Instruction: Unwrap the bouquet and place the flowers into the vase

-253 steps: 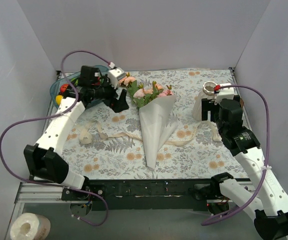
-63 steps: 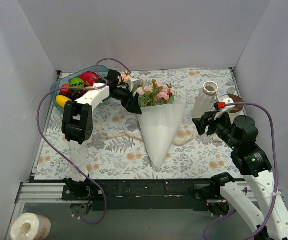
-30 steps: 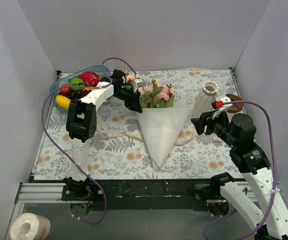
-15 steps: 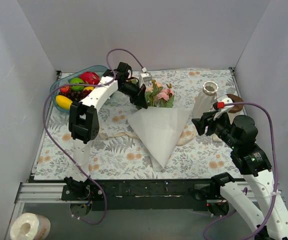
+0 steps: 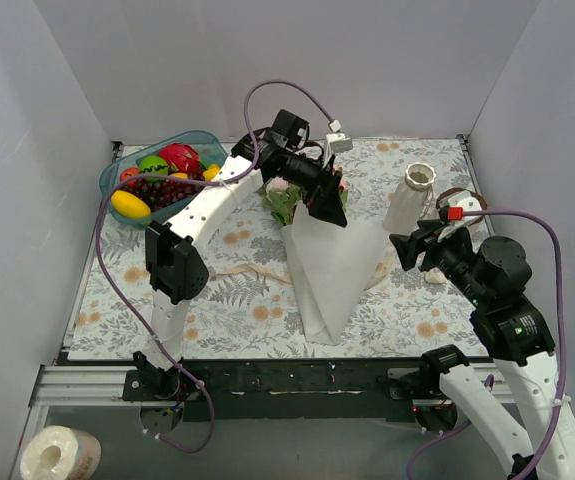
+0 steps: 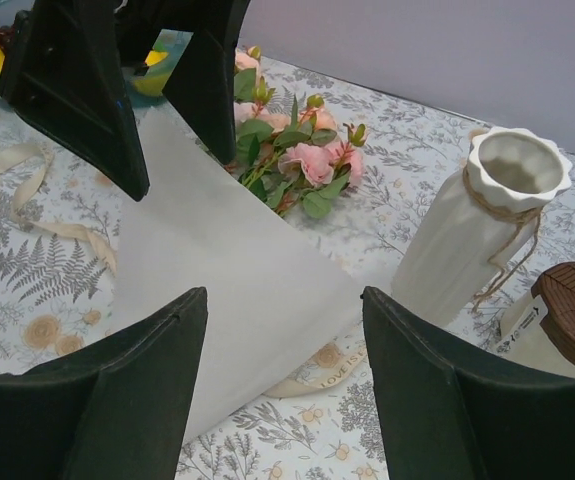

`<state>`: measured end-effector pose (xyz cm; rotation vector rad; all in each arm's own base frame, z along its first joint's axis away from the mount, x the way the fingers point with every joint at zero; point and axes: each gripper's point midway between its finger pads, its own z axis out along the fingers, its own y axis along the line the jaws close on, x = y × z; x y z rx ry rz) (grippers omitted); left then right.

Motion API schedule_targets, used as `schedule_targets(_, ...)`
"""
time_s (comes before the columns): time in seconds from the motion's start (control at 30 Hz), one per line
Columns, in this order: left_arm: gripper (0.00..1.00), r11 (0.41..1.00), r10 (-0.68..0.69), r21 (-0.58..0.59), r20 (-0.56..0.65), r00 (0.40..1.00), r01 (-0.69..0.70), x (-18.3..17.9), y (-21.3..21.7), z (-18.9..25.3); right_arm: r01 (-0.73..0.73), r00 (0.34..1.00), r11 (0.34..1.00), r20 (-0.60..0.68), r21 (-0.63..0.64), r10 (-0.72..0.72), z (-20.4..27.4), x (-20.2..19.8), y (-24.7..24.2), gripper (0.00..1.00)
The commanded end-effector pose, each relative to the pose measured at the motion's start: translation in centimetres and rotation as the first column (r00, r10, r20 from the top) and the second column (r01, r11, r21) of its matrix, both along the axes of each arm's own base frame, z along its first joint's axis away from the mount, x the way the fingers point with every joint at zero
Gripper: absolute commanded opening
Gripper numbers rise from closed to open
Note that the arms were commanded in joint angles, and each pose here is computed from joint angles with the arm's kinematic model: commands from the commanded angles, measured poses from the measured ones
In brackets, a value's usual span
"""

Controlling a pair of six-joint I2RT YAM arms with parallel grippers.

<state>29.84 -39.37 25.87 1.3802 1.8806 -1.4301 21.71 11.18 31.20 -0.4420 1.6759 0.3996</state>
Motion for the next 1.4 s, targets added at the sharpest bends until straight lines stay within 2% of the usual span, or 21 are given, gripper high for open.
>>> schedule_targets(0.0, 0.98, 0.991, 0.019, -0.136, 0.03, 0.999, -0.015, -1.3, -0.8, 7.9, 0.036, 0.995, 0.999, 0.094, 0.001, -0.036, 3.7, -0.5, -1.1, 0.72)
schedule_targets(0.2, 0.98, 0.975, 0.023, -0.222, 0.036, 0.999, -0.015, -1.5, -1.2, 11.9, 0.076, 0.989, 0.997, 0.132, -0.016, -0.073, 5.7, -0.9, -2.1, 0.76)
schedule_targets(0.27, 0.98, 0.976, 0.037, -0.218, 0.045, 0.998, -0.027, -1.5, -1.0, 12.1, 0.085, 0.985, 0.996, 0.151, -0.016, -0.082, 6.6, -1.0, -2.3, 0.76)
schedule_targets(0.3, 0.98, 0.978, 0.076, -0.202, 0.092, 0.993, -0.056, -0.7, -0.7, 11.7, 0.09, 0.984, 0.996, 0.156, -0.016, -0.086, 6.9, -0.9, -2.4, 0.76)
schedule_targets(0.33, 0.98, 0.98, 0.109, -0.181, 0.111, 0.988, -0.087, -0.5, -0.2, 11.2, 0.09, 0.982, 0.996, 0.166, -0.011, -0.087, 7.4, -1.0, -2.4, 0.77)
schedule_targets(0.4, 0.98, 0.967, 0.235, -0.153, 0.211, 0.949, -0.205, 2.2, 0.3, 9.5, 0.078, 0.983, 0.997, 0.169, -0.001, -0.077, 7.8, -1.0, -2.2, 0.77)
schedule_targets(0.43, 0.98, 0.939, 0.342, -0.063, 0.256, 0.904, -0.337, 4.8, 1.2, 5.9, 0.075, 0.981, 0.997, 0.178, 0.007, -0.075, 8.1, -1.0, -2.1, 0.77)
schedule_targets(0.5, 0.98, 0.902, 0.405, 0.033, 0.283, 0.869, -0.431, 7.1, 2.0, 2.0, 0.059, 0.982, 0.998, 0.18, 0.019, -0.062, 8.2, -1.1, -1.8, 0.76)
schedule_targets(0.57, 0.98, 0.897, 0.371, 0.136, 0.285, 0.884, -0.421, 8.2, 1.9, -2.7, 0.049, 0.983, 0.998, 0.174, 0.026, -0.052, 8.1, -1.0, -1.5, 0.77)
schedule_targets(0.67, 0.98, 0.893, 0.345, 0.196, 0.275, 0.897, -0.404, 8.8, 1.6, -6.8, 0.044, 0.985, 0.999, 0.164, 0.025, -0.048, 7.7, -1.0, -1.4, 0.77)
schedule_targets(0.77, 0.98, 0.888, 0.353, 0.18, 0.322, 0.879, -0.423, 10.5, 1.0, -7.9, 0.041, 0.987, 0.999, 0.156, 0.027, -0.045, 7.2, -1.1, -1.4, 0.76)
schedule_targets(0.9, 0.98, 0.882, 0.301, 0.26, 0.331, 0.894, -0.393, 10.8, 1.4, -11.9, 0.037, 0.991, 0.999, 0.131, 0.018, -0.039, 6.0, -0.9, -1.2, 0.76)
schedule_targets(0.97, 0.97, 0.877, 0.284, 0.288, 0.331, 0.9, -0.383, 10.6, 1.8, -13.1, 0.042, 0.992, 0.999, 0.121, 0.012, -0.043, 5.6, -0.8, -1.3, 0.76)
schedule_targets(1.07, 0.89, 0.897, 0.223, 0.312, 0.296, 0.929, -0.315, 9.3, 1.9, -13.6, 0.054, 0.992, 0.999, 0.116, 0.006, -0.054, 4.7, -0.5, -1.4, 0.77)
schedule_targets(1.23, 0.89, 0.922, 0.188, 0.276, 0.289, 0.939, -0.27, 8.6, 1.8, -12.3, -0.021, 0.997, 1.0, 0.08, -0.011, 0.022, 5.2, 0.1, 0.2, 0.76)
schedule_targets(1.33, 0.77, 0.927, 0.186, 0.272, 0.267, 0.946, -0.259, 8.9, 1.6, -12.4, -0.042, 0.993, 0.999, 0.114, 0.017, 0.04, 7.0, -0.3, 0.5, 0.75)
schedule_targets(1.37, 0.69, 0.926, 0.184, 0.283, 0.241, 0.953, -0.25, 8.9, 1.6, -13.2, -0.044, 0.991, 0.999, 0.126, 0.028, 0.04, 7.7, -0.4, 0.5, 0.75)
